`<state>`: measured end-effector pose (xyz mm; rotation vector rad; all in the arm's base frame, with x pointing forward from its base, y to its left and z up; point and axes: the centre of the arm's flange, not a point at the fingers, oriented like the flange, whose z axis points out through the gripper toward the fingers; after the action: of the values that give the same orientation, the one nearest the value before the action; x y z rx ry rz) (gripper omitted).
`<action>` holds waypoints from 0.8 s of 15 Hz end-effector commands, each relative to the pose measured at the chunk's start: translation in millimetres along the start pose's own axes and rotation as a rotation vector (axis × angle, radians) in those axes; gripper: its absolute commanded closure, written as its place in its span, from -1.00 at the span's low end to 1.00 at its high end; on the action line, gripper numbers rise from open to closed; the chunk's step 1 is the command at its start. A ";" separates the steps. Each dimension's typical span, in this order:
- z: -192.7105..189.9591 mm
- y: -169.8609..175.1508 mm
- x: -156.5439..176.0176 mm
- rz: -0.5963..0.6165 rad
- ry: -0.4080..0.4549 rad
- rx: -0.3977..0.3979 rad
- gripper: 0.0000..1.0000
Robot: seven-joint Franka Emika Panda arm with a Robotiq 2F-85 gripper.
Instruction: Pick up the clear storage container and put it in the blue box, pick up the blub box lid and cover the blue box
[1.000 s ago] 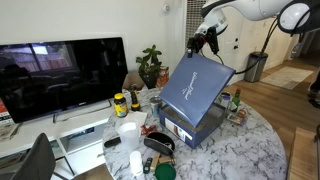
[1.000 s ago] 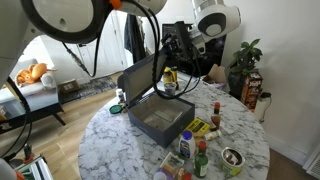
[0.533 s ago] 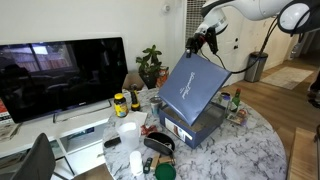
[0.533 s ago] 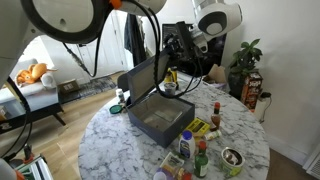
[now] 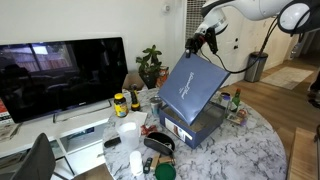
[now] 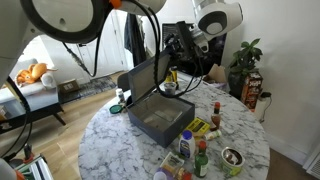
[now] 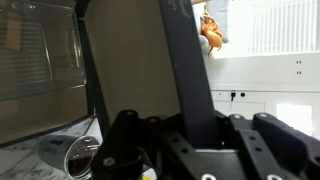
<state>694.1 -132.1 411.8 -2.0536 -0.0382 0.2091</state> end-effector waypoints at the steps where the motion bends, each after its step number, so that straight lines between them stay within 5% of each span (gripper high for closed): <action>1: -1.8 1.0 2.5 0.047 -0.014 -0.012 1.00; 5: -1.9 0.4 2.6 0.061 -0.016 -0.025 1.00; 7: -2.5 0.0 2.7 0.063 -0.017 -0.040 0.49; 12: -3.8 -1.1 2.2 0.069 -0.022 -0.089 -0.25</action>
<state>692.8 -133.4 410.8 -2.1014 -0.0023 0.2536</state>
